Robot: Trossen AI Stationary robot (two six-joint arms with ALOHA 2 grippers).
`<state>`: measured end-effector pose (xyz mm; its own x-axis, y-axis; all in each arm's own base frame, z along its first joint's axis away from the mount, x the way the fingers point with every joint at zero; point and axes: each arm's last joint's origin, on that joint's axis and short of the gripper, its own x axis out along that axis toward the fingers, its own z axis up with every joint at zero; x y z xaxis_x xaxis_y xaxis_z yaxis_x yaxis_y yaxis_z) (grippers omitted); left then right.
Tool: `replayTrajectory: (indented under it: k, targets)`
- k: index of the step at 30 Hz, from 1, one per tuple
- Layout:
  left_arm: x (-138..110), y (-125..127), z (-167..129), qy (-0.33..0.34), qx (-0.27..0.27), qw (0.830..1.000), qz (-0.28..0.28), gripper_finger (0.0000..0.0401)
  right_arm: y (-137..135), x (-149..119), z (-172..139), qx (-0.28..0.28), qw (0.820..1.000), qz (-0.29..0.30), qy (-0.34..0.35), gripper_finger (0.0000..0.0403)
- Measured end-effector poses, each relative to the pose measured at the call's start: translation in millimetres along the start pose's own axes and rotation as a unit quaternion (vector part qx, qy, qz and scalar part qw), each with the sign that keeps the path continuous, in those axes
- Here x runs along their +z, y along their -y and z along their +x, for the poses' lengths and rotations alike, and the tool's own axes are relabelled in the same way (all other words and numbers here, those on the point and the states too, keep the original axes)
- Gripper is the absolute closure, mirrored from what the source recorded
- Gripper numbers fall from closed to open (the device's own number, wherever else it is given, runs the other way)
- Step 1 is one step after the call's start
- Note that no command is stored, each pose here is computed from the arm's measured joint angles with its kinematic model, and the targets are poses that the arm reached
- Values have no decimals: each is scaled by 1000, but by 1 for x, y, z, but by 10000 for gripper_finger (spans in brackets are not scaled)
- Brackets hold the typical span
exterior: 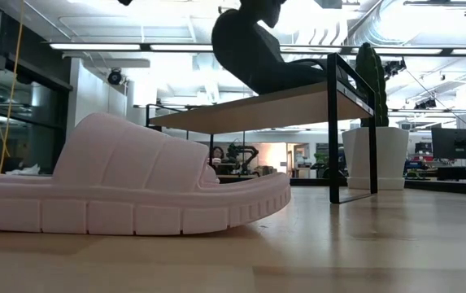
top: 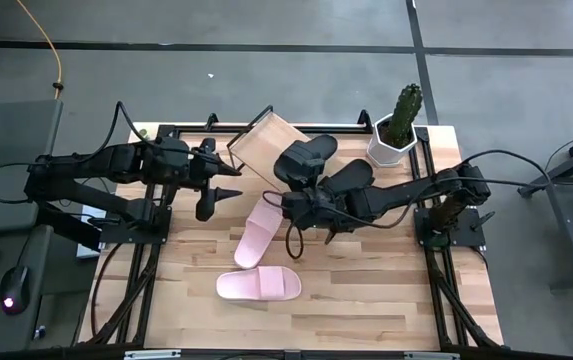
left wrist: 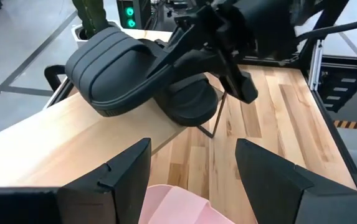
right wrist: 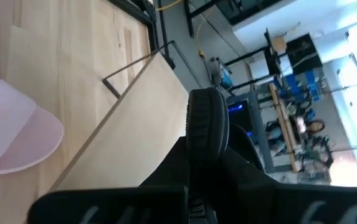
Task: Pick and place slides into the shelf
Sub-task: Put the black slipper on the shelf
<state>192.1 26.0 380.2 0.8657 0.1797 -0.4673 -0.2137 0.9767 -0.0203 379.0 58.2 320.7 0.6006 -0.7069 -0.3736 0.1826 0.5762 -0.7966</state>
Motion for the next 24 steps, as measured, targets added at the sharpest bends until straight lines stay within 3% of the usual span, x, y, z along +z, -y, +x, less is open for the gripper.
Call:
replayTrajectory:
  k: [24]
  targets:
    - [0, 0, 0, 0, 0, 1000, -11, 178, -6, -3, 1, 41, 997, 69, -2, 396]
